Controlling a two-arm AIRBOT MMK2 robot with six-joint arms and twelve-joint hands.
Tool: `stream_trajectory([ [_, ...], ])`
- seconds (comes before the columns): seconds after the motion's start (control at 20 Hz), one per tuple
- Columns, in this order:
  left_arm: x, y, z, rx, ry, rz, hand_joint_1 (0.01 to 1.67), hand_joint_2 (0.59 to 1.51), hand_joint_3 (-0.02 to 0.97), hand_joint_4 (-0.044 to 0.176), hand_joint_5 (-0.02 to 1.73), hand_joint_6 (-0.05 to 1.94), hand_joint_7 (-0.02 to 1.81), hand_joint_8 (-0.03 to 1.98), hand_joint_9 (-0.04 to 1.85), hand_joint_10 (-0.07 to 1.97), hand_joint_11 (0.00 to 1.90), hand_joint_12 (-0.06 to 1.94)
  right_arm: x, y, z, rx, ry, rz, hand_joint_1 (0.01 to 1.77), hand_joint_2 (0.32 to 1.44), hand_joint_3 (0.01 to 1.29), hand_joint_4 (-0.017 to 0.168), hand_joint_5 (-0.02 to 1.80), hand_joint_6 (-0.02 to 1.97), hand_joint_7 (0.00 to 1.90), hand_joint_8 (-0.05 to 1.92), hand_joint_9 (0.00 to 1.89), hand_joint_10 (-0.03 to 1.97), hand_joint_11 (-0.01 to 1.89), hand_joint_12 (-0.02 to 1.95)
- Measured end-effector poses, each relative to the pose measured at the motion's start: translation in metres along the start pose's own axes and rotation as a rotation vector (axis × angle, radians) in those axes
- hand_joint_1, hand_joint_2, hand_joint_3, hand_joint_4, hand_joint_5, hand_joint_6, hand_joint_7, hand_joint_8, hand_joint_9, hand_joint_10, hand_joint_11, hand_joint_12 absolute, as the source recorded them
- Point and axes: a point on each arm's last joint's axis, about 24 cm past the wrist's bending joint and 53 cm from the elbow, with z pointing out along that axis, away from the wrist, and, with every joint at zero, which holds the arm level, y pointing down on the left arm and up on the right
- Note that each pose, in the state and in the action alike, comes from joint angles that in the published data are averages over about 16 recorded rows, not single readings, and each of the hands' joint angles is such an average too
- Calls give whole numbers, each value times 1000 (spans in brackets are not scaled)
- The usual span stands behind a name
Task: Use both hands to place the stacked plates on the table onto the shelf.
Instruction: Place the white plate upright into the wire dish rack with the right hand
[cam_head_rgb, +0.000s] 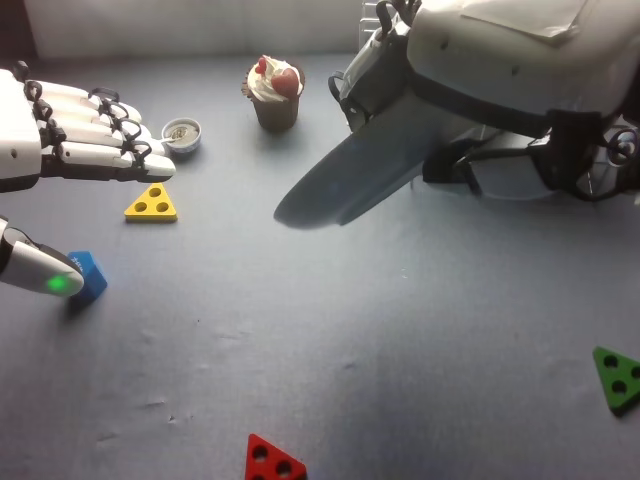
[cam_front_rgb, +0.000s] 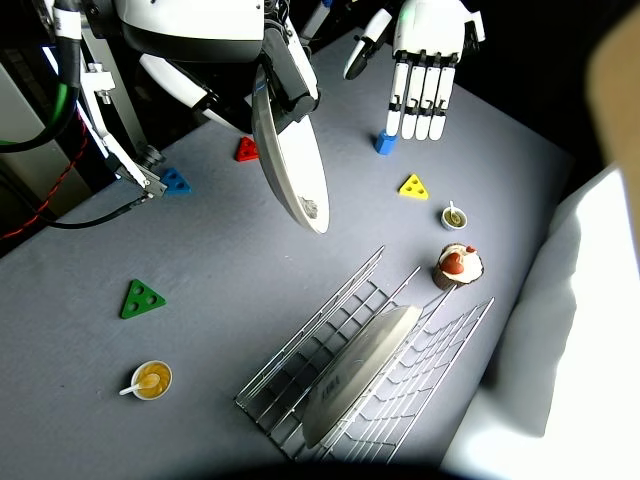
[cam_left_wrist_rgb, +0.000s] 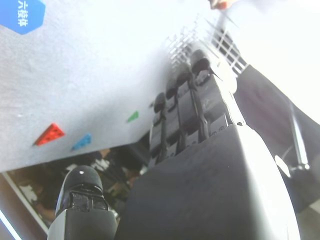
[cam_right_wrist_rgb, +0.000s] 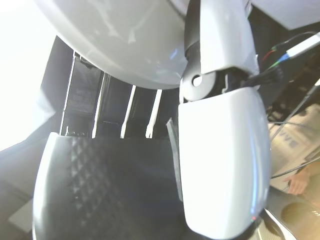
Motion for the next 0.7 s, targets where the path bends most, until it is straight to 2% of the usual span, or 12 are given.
stream_trajectory([
  [0.4,0,2,0,-8,0,2,22,1103,3,-2,151,19,225,4,233,9,225,21,-9,-17,-2,37,-18,9,1441,881,12,3,1045,832,1269,189,1213,605,1060,1003],
  [0.6,0,3,0,-12,4,5,22,1103,3,-2,150,18,224,4,233,9,227,20,-15,-32,-3,68,-31,23,1431,881,12,4,1042,844,1281,208,1209,667,1124,752],
  [0.7,0,3,0,-13,5,6,21,1103,3,-2,149,18,225,4,235,9,230,20,-18,-39,-4,84,-38,37,1425,881,12,4,1032,847,1283,207,1214,663,1148,690],
])
